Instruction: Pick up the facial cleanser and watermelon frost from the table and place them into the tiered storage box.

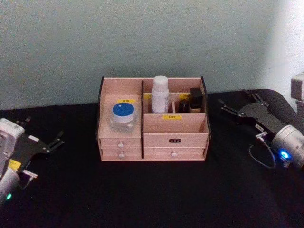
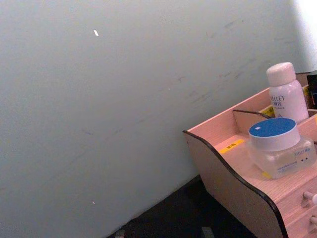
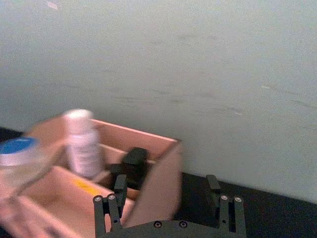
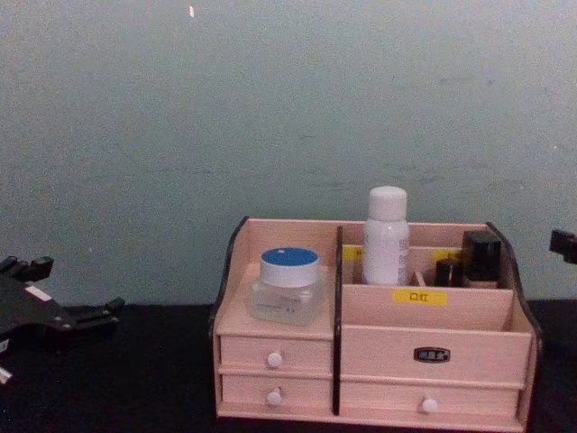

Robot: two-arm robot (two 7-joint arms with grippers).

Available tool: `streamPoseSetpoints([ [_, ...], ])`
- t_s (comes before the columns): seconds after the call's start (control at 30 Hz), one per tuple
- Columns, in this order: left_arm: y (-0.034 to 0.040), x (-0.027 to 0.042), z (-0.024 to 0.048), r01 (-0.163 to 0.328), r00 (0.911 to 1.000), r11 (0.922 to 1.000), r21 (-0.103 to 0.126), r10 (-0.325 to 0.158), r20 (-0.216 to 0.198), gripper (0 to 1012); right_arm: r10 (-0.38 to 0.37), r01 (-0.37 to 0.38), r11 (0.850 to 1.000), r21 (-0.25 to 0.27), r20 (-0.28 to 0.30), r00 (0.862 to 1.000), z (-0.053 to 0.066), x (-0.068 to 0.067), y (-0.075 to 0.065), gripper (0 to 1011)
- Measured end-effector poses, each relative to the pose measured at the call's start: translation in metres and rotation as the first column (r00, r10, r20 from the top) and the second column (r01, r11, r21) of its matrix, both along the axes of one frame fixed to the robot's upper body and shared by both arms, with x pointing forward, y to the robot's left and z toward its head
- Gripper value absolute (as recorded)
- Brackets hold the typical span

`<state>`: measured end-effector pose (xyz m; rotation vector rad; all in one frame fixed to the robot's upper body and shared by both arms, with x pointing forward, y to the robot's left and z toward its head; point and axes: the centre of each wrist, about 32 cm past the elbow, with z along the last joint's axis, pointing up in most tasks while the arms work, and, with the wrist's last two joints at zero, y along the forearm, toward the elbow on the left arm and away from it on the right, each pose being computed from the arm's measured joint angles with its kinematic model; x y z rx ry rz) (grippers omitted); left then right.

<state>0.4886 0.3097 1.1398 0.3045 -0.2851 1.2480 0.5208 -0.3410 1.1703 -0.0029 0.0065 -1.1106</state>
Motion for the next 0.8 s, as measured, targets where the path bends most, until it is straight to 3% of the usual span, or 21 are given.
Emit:
streamPoseSetpoints([
  [0.07, 0.0000, 0.0000, 0.0000, 0.000, 1.0000, 1.0000, 0.000, 0.000, 0.000, 1001, -0.100, 0.100, 0.994, -0.033, 0.013, 0.995, -0.008, 0.000, 0.010, 1002],
  [0.1, 0.0000, 0.0000, 0.0000, 0.000, 1.0000, 1.0000, 0.000, 0.000, 0.000, 1001, -0.100, 0.100, 0.994, -0.033, 0.013, 0.995, -0.008, 0.000, 0.010, 1003],
  [0.2, 0.0000, 0.0000, 0.0000, 0.000, 1.0000, 1.0000, 0.000, 0.000, 0.000, 1001, -0.191, 0.192, 0.979, -0.063, 0.025, 0.981, -0.017, 0.000, 0.021, 1002],
  [0.33, 0.0000, 0.0000, 0.0000, 0.000, 1.0000, 1.0000, 0.000, 0.000, 0.000, 1001, -0.304, 0.306, 0.944, -0.121, 0.035, 0.952, -0.035, 0.003, 0.038, 1002],
  [0.57, 0.0000, 0.0000, 0.0000, 0.000, 1.0000, 1.0000, 0.000, 0.000, 0.000, 1001, -0.403, 0.399, 0.896, -0.194, 0.023, 0.915, -0.062, 0.006, 0.058, 1002],
  [0.7, 0.0000, 0.0000, 0.0000, 0.000, 1.0000, 1.0000, 0.000, 0.000, 0.000, 1001, -0.423, 0.416, 0.884, -0.215, 0.015, 0.906, -0.070, 0.007, 0.064, 1002],
  [0.8, 0.0000, 0.0000, 0.0000, 0.000, 1.0000, 1.0000, 0.000, 0.000, 0.000, 1001, -0.425, 0.418, 0.882, -0.217, 0.013, 0.905, -0.071, 0.008, 0.064, 1002],
])
